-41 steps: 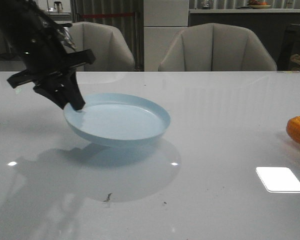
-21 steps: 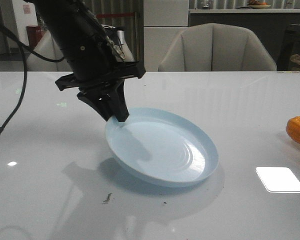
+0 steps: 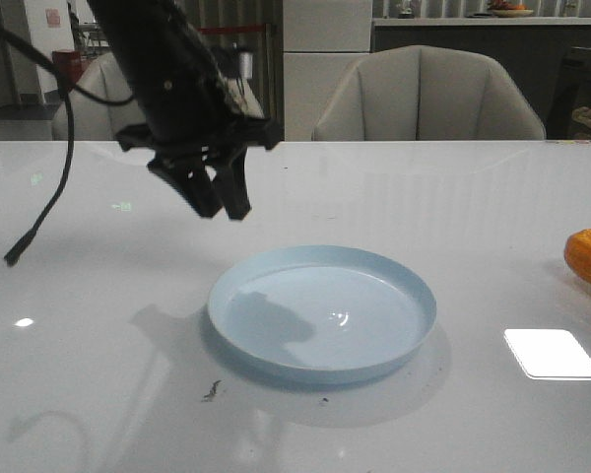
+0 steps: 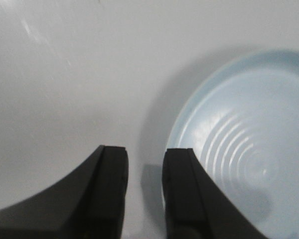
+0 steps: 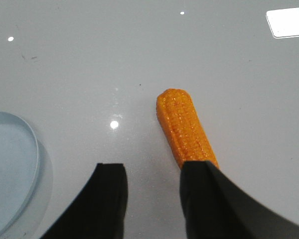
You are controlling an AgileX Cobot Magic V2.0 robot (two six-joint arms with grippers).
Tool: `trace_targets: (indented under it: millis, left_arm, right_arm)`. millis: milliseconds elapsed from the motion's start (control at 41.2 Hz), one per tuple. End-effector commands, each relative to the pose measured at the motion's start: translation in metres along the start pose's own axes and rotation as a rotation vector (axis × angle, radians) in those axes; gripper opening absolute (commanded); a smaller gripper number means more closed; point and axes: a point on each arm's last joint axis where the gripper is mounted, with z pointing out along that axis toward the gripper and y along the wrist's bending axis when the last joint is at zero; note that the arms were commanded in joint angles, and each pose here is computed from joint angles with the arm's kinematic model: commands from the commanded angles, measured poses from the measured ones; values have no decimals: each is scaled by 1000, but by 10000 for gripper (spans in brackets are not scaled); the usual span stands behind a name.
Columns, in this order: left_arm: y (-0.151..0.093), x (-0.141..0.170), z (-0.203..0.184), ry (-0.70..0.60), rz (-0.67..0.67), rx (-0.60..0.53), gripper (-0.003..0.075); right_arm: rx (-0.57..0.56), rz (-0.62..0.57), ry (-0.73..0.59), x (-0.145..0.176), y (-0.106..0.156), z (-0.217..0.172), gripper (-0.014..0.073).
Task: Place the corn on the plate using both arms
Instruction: 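Lift the left gripper away from the plate and withdraw it, then lower the right gripper onto the orange corn cob and grasp it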
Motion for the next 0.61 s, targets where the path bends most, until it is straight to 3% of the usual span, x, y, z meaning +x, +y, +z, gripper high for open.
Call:
trace_targets:
  millis: [0,121,243,461,582]
  left_arm:
    - [1,-31,-81,-264,2,-23,284]
    - [13,-43,-133,-441,-11,-65,284]
    - [28,-36,-180,-543,-15,-148,284]
    - [65,3,-254,-605,-33,-389,284]
    - [83,35,-275,-676,-89,-465,284]
  right_arm:
    - [1,-7,-100,-17,1,-4,388]
    - [0,-7,-80,-15,1,-4,390]
    - [-1,-7,-61,-14,1,-4,411]
    - [12,-80,-71,-24,2,-2,500]
    - [32,-75,18,-43,0,8,499]
